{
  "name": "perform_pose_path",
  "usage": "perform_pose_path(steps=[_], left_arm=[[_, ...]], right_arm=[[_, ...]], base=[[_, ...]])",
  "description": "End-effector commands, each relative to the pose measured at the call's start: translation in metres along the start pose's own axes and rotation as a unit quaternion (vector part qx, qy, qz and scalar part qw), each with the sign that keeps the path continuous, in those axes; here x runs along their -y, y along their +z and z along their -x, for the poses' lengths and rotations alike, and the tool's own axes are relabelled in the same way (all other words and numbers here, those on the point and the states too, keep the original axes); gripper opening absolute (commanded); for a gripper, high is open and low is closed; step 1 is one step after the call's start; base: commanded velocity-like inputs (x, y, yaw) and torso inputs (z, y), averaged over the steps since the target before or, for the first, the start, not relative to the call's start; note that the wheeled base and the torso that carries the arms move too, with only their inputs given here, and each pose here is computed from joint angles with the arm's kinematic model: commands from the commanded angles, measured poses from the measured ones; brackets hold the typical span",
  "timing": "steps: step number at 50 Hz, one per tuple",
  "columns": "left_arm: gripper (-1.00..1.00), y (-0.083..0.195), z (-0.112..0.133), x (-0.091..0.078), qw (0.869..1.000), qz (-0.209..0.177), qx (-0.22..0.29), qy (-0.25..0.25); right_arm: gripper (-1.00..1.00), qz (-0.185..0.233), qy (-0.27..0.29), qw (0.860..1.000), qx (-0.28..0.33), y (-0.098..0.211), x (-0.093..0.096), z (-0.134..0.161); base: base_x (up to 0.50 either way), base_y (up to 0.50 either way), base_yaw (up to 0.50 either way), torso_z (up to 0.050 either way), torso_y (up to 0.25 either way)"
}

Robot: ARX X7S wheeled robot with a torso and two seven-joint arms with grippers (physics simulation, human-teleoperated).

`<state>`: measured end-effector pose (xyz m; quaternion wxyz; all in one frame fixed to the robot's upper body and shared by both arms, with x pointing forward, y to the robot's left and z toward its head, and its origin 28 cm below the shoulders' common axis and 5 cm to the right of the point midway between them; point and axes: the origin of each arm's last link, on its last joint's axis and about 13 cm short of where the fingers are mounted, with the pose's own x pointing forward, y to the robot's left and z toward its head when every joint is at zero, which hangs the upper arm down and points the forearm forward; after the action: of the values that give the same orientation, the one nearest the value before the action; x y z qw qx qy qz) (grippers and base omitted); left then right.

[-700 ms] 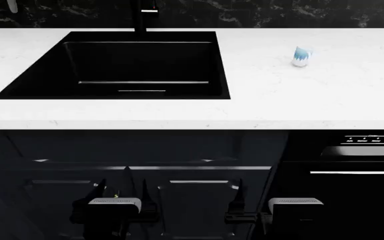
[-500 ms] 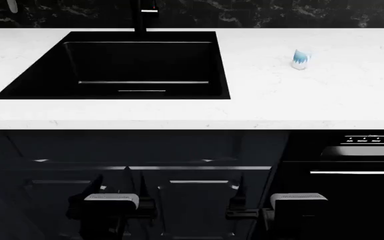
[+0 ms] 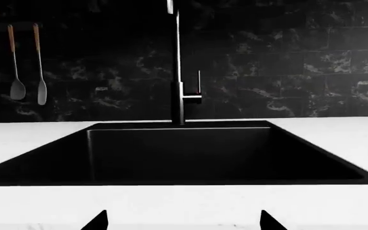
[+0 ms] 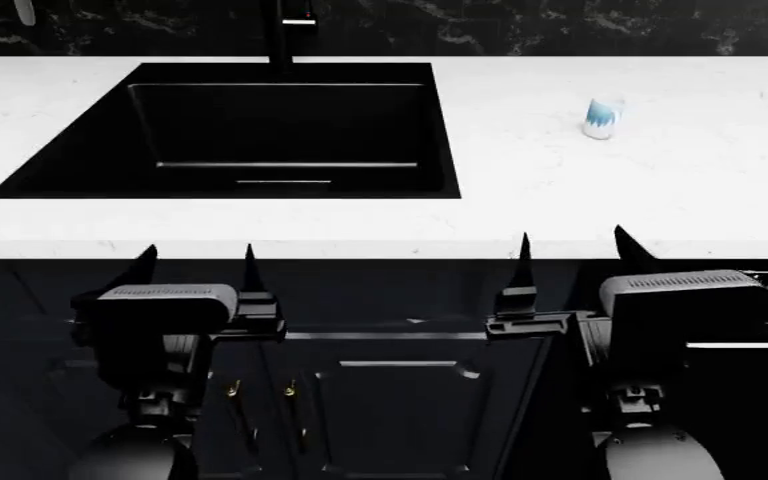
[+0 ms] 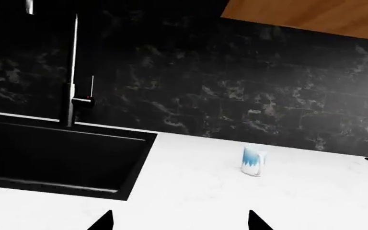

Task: A wet mug is on the counter and needs to be dried. Pick it up and place it upside down in the open cabinet.

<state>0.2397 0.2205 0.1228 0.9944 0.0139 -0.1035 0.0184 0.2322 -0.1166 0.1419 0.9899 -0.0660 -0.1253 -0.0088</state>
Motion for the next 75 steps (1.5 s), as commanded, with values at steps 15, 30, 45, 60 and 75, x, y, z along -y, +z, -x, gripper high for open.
perform_pose_path(steps=[15,30,45,60,75], left_arm=[[1.00,0.015,-0.001,-0.006,1.000,0.011,0.023,-0.008],[1.00,0.013,0.000,-0.009,0.999,0.010,0.031,-0.005],[1.00,0.012,0.003,-0.011,0.999,0.020,0.028,0.002],[1.00,0.010,0.002,-0.012,0.999,0.023,0.022,0.007],[1.00,0.015,0.000,-0.012,1.000,0.014,0.021,0.011]], right_arm=[[1.00,0.003,-0.015,1.000,0.025,0.028,0.004,-0.006],[1.00,0.000,-0.008,1.000,0.023,0.029,0.001,-0.005],[1.00,-0.003,-0.008,1.000,0.020,0.028,0.000,-0.004],[1.00,-0.004,-0.008,1.000,0.019,0.027,-0.001,-0.004],[1.00,0.000,0.003,1.000,0.015,0.029,-0.002,-0.004]], base=[[0.00,-0.09,0.00,0.046,0.000],[0.00,-0.27,0.00,0.015,0.000],[0.10,-0.12,0.00,0.010,0.000],[0.24,-0.08,0.00,0.025,0.000],[0.25,-0.08,0.00,0.000,0.000]])
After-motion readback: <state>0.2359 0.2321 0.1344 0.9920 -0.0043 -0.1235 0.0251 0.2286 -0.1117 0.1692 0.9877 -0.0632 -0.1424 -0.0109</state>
